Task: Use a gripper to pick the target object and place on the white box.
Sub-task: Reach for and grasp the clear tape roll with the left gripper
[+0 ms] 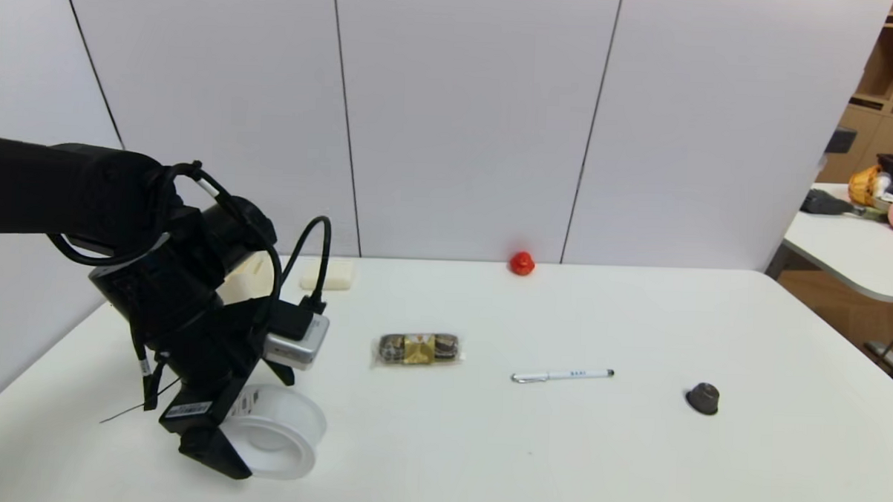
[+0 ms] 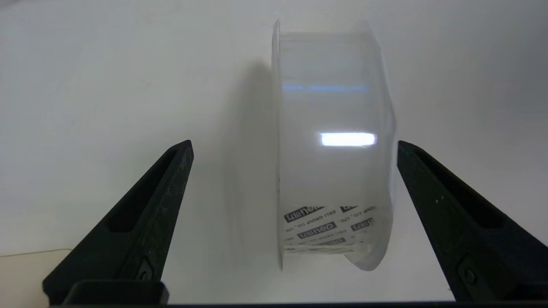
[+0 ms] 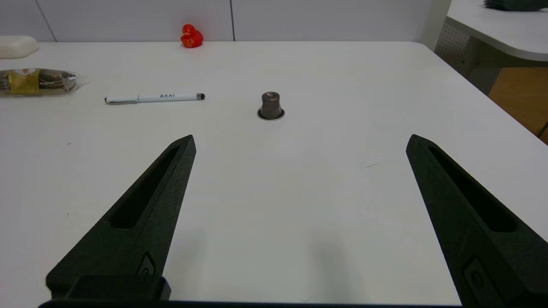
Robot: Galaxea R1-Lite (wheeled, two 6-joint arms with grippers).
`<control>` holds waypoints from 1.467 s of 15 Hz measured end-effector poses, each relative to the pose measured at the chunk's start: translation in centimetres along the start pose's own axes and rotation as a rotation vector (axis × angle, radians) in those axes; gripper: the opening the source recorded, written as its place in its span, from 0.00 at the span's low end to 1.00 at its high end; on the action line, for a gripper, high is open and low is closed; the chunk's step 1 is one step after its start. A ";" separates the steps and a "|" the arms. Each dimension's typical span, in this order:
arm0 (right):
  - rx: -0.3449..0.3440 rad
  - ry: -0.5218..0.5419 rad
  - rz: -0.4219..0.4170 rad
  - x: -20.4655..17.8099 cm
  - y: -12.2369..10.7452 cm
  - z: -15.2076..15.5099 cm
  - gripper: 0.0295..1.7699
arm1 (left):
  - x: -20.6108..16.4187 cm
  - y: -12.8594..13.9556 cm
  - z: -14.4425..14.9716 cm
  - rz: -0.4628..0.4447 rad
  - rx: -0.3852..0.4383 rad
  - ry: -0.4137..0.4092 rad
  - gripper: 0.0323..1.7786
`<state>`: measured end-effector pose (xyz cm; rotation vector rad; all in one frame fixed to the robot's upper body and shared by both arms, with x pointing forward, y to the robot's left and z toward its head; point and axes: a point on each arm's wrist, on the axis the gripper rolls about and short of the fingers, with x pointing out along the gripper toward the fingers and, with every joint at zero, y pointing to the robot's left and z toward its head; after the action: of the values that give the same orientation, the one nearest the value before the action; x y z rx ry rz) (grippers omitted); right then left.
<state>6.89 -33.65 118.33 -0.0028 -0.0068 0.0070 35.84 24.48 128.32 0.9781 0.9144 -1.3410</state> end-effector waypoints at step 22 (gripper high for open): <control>0.000 -0.001 0.000 0.0 0.0 0.0 0.96 | 1.7 0.6 0.2 -0.046 0.017 0.028 0.32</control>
<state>6.89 -33.65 118.34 -0.0028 -0.0077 0.0066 36.44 23.68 126.85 0.9960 0.9530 -1.3787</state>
